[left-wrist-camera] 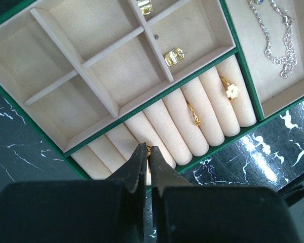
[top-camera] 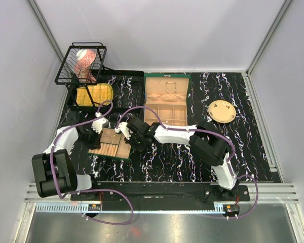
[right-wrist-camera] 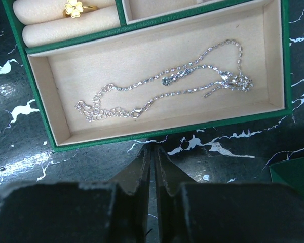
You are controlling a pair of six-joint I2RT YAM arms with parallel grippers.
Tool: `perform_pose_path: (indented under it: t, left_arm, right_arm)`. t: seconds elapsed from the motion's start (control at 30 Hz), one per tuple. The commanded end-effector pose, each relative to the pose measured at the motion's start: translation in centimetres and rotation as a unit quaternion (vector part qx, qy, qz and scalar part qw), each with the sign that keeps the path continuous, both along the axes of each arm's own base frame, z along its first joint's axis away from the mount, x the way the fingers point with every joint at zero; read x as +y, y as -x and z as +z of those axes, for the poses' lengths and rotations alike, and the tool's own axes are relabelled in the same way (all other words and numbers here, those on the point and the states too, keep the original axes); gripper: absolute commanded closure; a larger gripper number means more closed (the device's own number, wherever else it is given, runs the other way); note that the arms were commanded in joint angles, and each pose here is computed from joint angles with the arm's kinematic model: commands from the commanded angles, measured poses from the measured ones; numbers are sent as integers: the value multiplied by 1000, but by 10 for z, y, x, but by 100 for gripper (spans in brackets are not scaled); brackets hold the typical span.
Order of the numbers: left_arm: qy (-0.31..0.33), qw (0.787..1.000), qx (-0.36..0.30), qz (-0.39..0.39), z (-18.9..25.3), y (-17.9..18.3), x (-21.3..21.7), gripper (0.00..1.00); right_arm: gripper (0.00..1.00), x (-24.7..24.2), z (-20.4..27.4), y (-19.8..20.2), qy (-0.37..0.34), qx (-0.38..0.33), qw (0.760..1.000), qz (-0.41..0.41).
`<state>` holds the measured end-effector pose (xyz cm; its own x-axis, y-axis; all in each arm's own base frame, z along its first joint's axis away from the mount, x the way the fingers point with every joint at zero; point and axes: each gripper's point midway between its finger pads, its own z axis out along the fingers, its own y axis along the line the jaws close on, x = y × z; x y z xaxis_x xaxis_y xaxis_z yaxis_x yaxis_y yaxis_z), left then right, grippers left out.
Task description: Organize the mixed jewelry
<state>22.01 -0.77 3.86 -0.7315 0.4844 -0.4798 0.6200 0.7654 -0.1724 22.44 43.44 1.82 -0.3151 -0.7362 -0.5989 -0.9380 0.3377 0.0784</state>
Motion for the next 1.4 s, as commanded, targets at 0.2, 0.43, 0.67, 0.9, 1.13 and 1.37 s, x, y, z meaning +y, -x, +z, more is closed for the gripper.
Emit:
perform_pose_path:
  t: [0.2,0.43,0.67,0.9,1.13,1.37]
  left_arm:
    - [-29,999,13,24,-9,3,0,100]
    - [-46,998,6,40,-12,3,6,100]
    - [-53,997,-31,56,7,-13,12,100]
    - [-48,996,-38,63,15,-16,12,100]
    - [-51,996,-22,70,2,-14,14,100]
    - [-39,997,-12,70,-3,-19,11,100]
  right_arm:
    - [88,9,27,-2,-27,-33,999,5]
    - [88,9,27,-2,-27,-33,999,6]
    - [88,7,27,0,-24,-37,999,7]
    - [88,5,26,-1,-21,-40,999,7]
    - [88,6,25,-1,-22,-38,999,7]
    - [88,7,25,-1,-23,-36,999,7]
